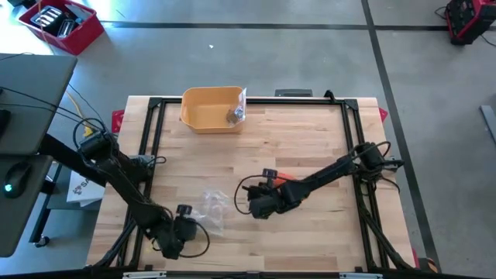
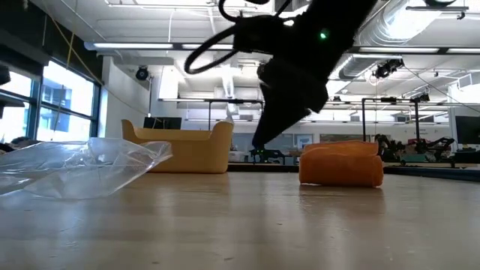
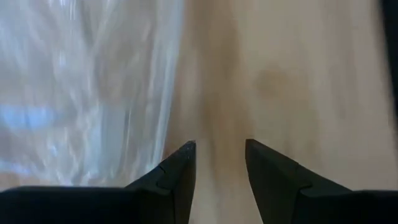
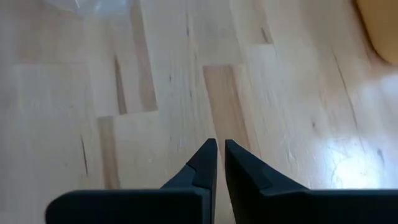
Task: Roll bandage
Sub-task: Open the transparent zip bag
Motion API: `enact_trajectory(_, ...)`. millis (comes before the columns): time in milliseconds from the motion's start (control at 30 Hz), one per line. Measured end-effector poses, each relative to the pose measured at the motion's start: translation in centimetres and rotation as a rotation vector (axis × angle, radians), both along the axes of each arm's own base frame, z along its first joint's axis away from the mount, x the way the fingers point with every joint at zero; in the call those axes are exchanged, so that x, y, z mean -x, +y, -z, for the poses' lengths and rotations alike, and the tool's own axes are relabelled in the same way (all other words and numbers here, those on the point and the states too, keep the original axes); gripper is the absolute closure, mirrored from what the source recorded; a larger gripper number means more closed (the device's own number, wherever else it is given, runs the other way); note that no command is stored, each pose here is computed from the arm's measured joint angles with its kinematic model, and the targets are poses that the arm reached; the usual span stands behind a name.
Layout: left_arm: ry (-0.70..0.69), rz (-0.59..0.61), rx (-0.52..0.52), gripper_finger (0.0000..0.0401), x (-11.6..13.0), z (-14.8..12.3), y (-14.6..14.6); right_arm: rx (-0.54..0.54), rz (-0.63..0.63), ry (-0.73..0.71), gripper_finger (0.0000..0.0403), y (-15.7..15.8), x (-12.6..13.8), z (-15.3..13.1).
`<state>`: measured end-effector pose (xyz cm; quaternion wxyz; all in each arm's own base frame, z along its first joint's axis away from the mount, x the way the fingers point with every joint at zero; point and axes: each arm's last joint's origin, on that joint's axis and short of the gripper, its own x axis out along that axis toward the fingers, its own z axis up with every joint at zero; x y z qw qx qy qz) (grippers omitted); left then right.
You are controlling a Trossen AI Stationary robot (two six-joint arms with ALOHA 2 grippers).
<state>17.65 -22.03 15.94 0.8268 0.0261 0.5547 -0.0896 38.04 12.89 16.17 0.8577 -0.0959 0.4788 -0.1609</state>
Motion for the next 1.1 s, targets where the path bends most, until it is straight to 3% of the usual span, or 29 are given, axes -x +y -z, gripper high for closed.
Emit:
enact_trajectory(267,0.116,-0.147,-0.076,0.0264,0.2,2.5,0.6,-0.034,0.075,0.003,0.0382,-0.1,1.1,1.7)
enact_trajectory(733,0.06,-0.105,-0.164,0.0162,0.2,2.7,0.9,-0.111,0.055,-0.142,0.0382,1.5,0.4,1.3)
enact_trajectory(867,-0.022,-0.017,-0.185,0.0165,0.2,2.6,0.3,-0.122,0.045,-0.17,0.0382,1.8,0.2,1.1)
enact_trajectory(1100,-0.154,-0.037,-0.21,0.0202,0.5,2.5,-0.6,-0.125,0.048,-0.172,0.0382,1.8,0.2,1.1)
